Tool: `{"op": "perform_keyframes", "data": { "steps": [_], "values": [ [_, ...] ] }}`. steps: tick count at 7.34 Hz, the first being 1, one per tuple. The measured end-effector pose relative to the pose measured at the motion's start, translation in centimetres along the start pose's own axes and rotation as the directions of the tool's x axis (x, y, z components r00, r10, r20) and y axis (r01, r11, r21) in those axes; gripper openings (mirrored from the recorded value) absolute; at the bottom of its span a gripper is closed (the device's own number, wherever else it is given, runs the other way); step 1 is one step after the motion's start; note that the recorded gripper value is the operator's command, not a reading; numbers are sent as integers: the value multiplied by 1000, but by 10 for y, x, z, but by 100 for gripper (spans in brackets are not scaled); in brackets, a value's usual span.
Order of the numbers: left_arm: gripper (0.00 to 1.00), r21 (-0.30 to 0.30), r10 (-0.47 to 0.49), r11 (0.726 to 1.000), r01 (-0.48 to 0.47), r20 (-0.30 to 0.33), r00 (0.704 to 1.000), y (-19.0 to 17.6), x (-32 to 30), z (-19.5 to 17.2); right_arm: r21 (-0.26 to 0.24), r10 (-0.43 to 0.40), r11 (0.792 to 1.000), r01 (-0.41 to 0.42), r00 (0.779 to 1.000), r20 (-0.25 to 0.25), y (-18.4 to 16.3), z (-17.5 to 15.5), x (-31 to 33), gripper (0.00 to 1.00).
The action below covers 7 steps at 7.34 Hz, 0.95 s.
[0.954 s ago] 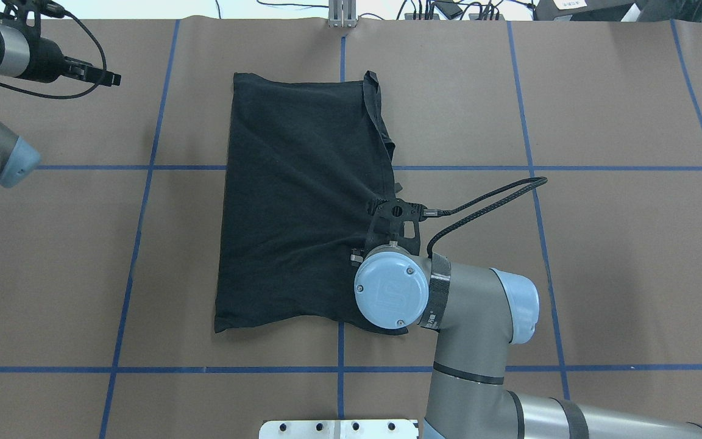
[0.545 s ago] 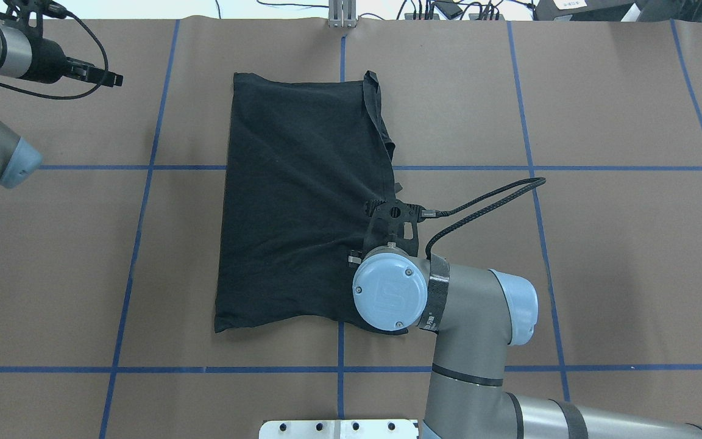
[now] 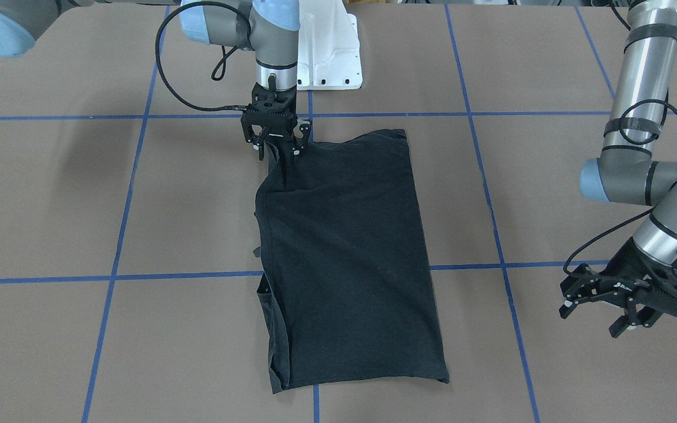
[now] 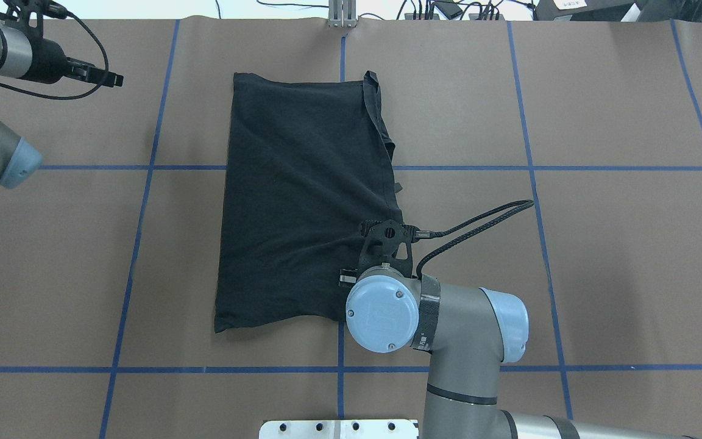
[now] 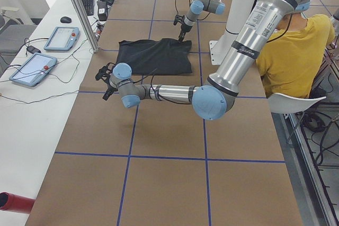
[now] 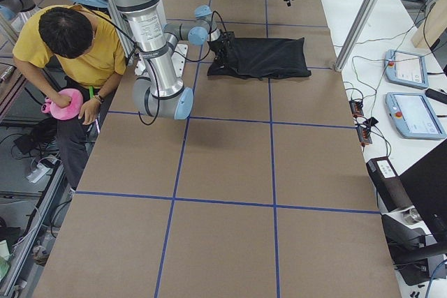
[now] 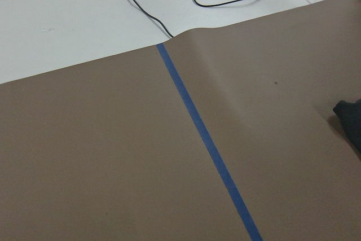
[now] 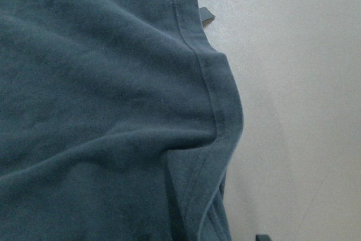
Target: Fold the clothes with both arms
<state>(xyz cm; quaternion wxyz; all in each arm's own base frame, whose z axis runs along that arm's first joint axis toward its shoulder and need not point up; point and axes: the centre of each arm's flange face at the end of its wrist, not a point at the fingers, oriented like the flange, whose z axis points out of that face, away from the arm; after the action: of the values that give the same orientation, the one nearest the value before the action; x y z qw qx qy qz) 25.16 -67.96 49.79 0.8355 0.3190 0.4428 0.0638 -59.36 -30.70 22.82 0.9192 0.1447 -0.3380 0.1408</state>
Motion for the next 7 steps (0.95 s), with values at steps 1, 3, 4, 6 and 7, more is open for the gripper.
{"op": "perform_keyframes", "data": {
  "steps": [1,3,4,6,7],
  "values": [
    [100,0,0,1000,0,0,1000,0,0,0,-1,-1,1000,1,1000,-2,2,2,0,28],
    [100,0,0,1000,0,-1,1000,0,0,0,-1,0,1000,0,1000,-1,2,2,-1,0],
    [100,0,0,1000,0,-1,1000,0,0,0,-1,0,1000,0,1000,-1,1,2,-1,0],
    [100,0,0,1000,0,-1,1000,0,1,0,5,3,1000,-3,1000,-2,-6,0,2,0],
    [100,0,0,1000,0,-1,1000,0,1,0,7,5,1000,-5,1000,-3,-10,0,6,0]
  ]
}}
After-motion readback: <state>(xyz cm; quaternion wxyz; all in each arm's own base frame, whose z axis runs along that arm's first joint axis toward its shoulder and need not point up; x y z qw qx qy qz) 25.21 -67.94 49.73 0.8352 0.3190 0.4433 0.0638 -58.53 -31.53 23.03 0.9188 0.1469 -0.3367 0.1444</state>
